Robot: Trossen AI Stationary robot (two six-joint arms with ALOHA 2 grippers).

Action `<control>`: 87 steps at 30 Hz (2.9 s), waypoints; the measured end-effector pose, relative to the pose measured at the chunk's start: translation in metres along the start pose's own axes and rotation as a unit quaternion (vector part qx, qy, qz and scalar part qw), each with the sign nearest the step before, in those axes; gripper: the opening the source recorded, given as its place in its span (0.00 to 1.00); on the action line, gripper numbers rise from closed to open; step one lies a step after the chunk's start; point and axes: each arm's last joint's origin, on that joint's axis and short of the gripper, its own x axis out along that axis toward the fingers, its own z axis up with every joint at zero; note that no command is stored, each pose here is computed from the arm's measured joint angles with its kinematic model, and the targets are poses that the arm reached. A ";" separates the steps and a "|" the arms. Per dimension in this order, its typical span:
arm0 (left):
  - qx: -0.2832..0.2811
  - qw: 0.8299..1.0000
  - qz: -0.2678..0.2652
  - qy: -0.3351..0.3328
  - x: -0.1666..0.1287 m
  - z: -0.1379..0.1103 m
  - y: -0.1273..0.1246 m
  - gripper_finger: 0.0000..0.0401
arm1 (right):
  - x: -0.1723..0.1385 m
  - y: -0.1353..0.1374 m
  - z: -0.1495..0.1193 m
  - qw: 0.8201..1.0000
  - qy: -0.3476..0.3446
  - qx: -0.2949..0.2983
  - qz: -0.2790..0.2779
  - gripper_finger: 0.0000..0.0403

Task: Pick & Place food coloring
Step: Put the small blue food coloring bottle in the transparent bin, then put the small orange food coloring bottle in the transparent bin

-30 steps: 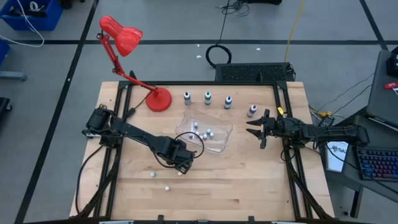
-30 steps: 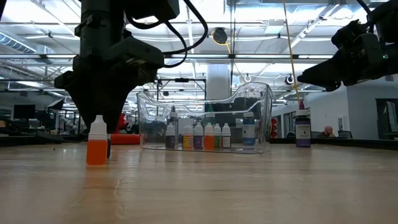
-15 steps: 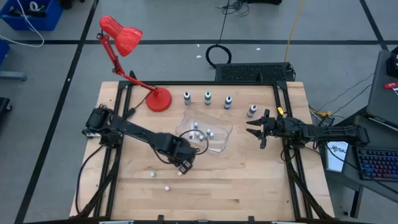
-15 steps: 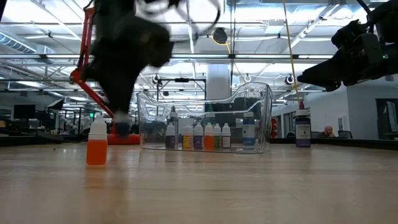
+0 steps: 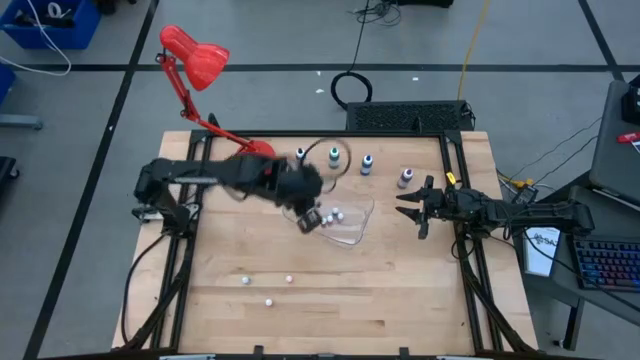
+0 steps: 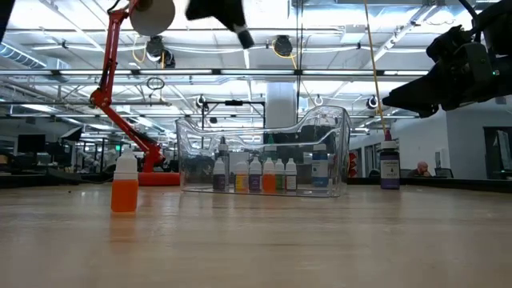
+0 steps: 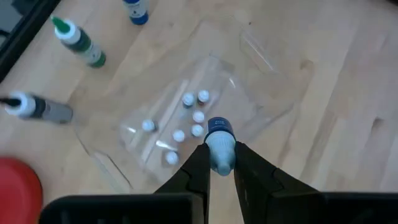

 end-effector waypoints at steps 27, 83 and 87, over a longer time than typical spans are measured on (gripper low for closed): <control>0.061 0.977 0.012 0.206 0.202 0.016 0.049 0.12 | 0.000 0.000 0.000 1.000 0.000 0.000 0.000 0.36; 0.024 0.976 0.008 0.216 0.214 0.006 0.049 0.31 | 0.000 0.000 0.000 1.000 0.000 0.000 0.000 0.36; 0.026 0.982 0.010 0.189 0.194 0.014 0.049 0.31 | 0.000 0.000 0.000 1.000 0.000 0.000 0.000 0.36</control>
